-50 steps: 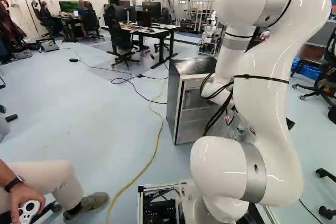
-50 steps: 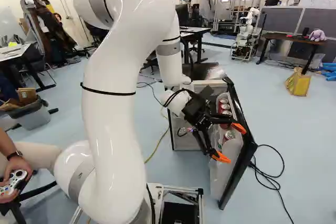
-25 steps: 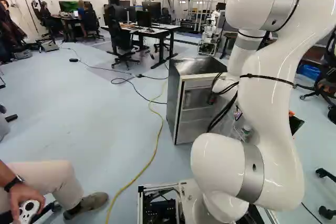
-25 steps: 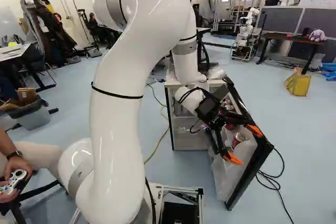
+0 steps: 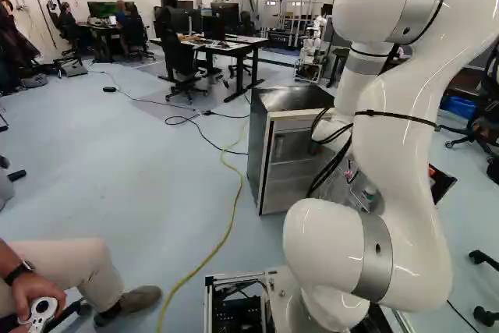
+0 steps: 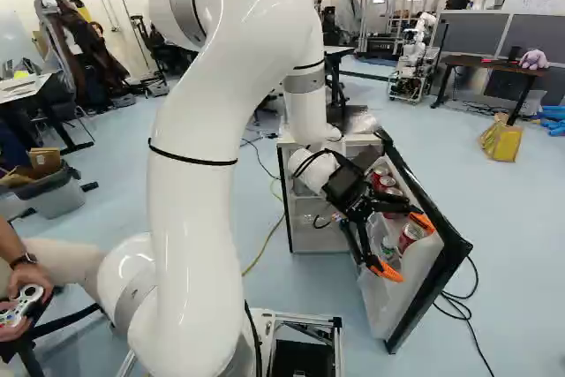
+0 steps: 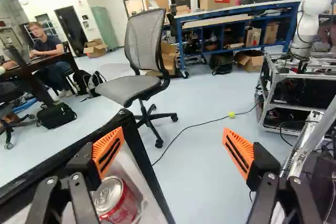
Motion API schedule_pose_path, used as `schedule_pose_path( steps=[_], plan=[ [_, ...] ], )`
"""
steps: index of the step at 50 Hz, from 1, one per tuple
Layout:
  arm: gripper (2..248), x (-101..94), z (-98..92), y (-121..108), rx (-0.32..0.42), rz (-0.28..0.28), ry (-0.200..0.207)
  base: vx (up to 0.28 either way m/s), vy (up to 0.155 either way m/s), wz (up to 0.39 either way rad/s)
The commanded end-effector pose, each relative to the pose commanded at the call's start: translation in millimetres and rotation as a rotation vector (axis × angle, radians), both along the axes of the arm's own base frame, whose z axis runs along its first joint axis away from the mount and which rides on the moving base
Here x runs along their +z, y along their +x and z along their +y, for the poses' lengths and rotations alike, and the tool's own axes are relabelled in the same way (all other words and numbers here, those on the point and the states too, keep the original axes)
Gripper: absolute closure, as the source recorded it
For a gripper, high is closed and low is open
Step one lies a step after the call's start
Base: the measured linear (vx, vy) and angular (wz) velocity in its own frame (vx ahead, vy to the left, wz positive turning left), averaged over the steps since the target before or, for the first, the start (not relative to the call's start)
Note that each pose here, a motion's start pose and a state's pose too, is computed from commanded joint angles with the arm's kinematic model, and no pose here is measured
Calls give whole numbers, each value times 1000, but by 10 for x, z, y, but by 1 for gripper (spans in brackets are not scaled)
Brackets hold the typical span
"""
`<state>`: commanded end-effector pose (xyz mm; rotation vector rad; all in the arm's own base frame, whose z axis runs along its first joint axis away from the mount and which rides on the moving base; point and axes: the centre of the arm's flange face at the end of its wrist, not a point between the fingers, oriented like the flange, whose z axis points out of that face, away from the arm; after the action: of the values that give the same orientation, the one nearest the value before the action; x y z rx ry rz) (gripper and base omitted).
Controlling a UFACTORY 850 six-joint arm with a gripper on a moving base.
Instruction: Grab a drink from the fridge
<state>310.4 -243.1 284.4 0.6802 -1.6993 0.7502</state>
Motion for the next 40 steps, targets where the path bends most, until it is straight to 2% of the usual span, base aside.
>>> schedule_pose_path(
  steps=[12,40],
  plan=[
    [3,-21,266,-120,142,56,9,0,0,0],
    [3,-41,856,-392,578,167,29,0,0,0]
  ],
)
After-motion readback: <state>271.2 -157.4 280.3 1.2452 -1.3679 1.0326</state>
